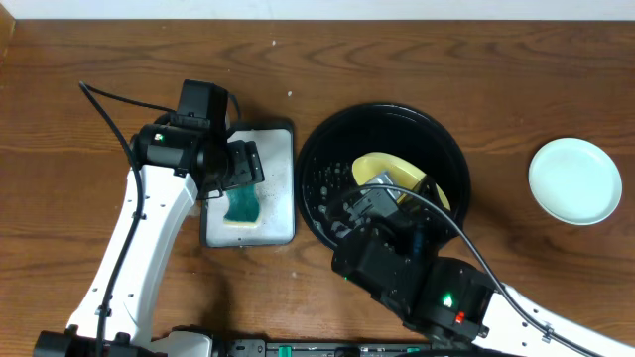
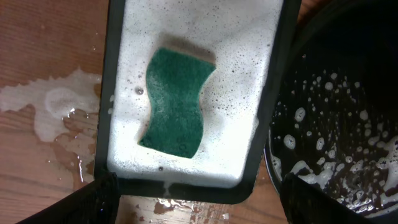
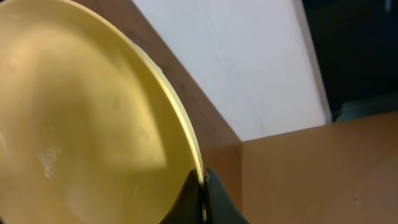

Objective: Clean dirty plates on tray and stack at the side
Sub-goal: 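Lift and tilt the yellow plate upright with right gripper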

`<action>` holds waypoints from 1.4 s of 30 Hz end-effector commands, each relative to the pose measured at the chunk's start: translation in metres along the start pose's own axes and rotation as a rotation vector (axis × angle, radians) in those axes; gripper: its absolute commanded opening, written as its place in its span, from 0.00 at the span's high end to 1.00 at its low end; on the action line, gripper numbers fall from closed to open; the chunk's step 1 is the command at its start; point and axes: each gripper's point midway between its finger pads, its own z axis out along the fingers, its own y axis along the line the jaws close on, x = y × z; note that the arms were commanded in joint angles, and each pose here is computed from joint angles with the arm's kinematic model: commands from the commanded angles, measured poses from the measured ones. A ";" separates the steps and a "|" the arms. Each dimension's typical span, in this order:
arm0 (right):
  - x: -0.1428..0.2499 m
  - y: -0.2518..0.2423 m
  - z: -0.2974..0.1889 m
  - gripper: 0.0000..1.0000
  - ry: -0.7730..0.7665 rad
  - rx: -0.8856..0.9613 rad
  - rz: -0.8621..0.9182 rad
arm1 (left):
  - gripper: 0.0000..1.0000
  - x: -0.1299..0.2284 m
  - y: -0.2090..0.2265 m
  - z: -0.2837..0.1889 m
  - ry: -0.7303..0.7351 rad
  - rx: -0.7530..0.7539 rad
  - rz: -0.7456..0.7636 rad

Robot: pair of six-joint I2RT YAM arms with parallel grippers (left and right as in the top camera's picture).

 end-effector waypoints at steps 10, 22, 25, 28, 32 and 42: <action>-0.009 -0.015 -0.014 0.99 -0.049 0.112 -0.040 | 0.17 -0.001 0.001 -0.003 -0.007 -0.003 0.008; -0.009 -0.015 -0.014 0.99 -0.048 0.112 -0.040 | 0.17 -0.001 0.001 -0.003 -0.007 -0.003 0.008; -0.009 -0.015 -0.014 0.99 -0.048 0.112 -0.041 | 0.17 -0.001 0.001 -0.003 -0.007 -0.003 0.008; -0.009 -0.015 -0.014 0.99 -0.048 0.112 -0.040 | 0.17 -0.001 0.001 -0.003 -0.007 -0.003 0.008; -0.009 -0.015 -0.014 0.99 -0.049 0.112 -0.040 | 0.17 -0.001 0.001 -0.003 -0.007 -0.003 0.008; -0.009 -0.015 -0.014 0.99 -0.049 0.112 -0.040 | 0.17 -0.001 0.001 -0.003 -0.007 -0.003 0.008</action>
